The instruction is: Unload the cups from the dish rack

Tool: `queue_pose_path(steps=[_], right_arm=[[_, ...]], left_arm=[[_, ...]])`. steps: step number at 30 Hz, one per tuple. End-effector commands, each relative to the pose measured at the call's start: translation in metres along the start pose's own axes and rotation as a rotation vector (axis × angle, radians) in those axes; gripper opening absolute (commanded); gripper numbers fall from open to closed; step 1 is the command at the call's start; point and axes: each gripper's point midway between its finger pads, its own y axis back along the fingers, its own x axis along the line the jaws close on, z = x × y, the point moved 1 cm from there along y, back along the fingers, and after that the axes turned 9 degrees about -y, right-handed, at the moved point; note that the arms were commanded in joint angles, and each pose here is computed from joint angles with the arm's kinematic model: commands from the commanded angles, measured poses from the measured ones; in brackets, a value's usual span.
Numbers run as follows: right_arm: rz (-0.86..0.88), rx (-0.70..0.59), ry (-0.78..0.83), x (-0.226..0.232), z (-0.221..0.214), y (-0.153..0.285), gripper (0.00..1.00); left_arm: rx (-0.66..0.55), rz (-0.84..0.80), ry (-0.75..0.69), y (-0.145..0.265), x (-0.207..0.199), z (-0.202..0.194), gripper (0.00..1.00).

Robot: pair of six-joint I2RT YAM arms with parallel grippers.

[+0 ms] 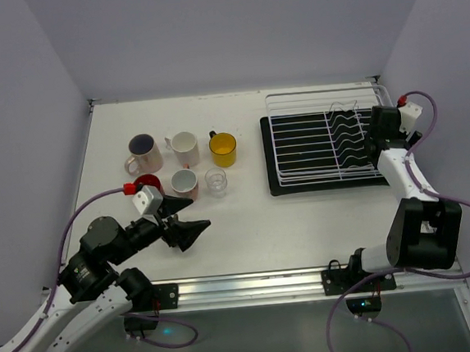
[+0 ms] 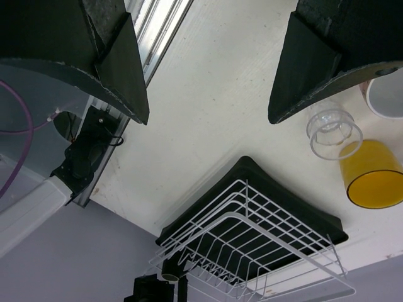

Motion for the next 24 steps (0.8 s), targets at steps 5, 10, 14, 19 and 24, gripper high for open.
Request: queue_pose_path(steps=[5, 10, 14, 19, 24], right_arm=[[0.004, -0.004, -0.008, 0.012, 0.011, -0.013, 0.80], [0.016, 0.040, 0.005, 0.019, -0.001, -0.022, 0.58], [0.018, 0.058, 0.008, 0.022, -0.006, -0.027, 0.61], [0.028, 0.050, 0.002, 0.025, -0.003, -0.027, 0.47], [0.101, -0.033, -0.056, 0.029, 0.024, -0.008, 0.20]], left_arm=[[-0.015, -0.011, -0.019, -0.001, -0.002, 0.008, 0.80], [-0.002, 0.002, -0.017, -0.003, 0.000, 0.006, 0.81], [0.015, 0.006, -0.013, -0.007, 0.002, 0.002, 0.81], [0.028, 0.024, -0.011, -0.009, 0.006, -0.001, 0.81], [0.049, 0.041, -0.006, -0.013, 0.010, -0.005, 0.81]])
